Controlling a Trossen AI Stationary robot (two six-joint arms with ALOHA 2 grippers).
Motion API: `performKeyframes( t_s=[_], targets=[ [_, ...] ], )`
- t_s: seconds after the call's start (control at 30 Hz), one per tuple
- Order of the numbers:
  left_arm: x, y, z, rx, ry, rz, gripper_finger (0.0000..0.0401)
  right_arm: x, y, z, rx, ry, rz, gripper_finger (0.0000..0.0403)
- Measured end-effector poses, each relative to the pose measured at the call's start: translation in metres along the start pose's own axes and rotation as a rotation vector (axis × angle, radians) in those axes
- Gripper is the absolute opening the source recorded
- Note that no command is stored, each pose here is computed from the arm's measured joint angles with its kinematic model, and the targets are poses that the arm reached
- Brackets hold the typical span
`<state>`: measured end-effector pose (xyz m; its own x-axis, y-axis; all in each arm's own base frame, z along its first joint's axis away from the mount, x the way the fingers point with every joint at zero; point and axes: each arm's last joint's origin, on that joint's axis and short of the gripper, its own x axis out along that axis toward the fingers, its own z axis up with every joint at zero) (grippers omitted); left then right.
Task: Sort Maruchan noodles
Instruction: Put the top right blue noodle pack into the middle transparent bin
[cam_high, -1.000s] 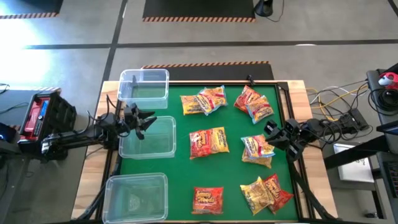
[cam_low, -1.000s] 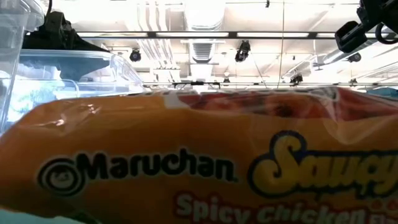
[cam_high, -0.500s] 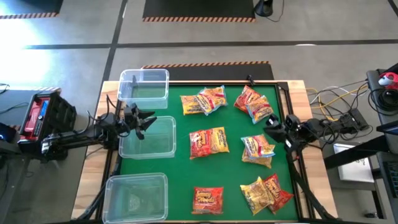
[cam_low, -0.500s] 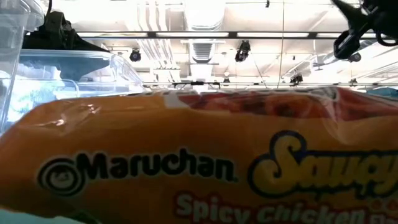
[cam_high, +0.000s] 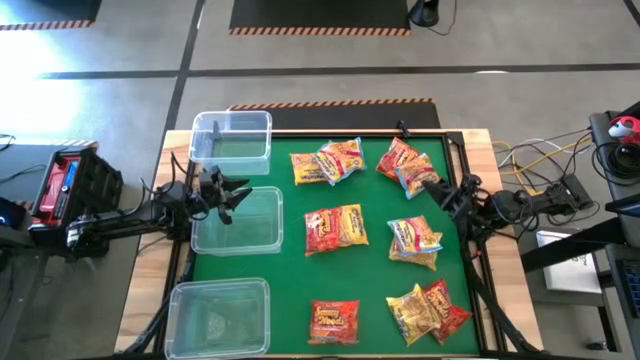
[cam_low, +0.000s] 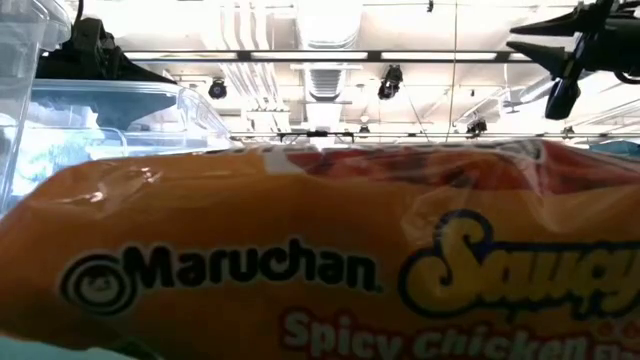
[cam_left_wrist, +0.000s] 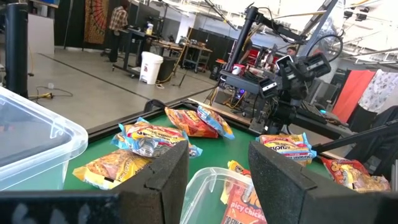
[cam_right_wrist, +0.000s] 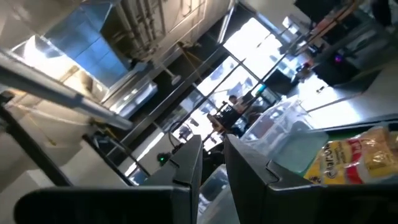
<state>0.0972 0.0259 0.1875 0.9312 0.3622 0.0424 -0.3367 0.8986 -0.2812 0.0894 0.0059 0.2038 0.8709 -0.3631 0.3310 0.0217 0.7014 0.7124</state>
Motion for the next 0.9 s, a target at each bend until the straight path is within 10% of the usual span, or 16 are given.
performKeyframes(
  t_s=[0.9],
  targets=[
    [-0.0003, 0.0039, 0.0009, 0.009, -0.035, 0.133, 0.0150, -0.0001, -0.0030, 0.0009, -0.054, -0.050, -0.089, 0.0061]
  ],
)
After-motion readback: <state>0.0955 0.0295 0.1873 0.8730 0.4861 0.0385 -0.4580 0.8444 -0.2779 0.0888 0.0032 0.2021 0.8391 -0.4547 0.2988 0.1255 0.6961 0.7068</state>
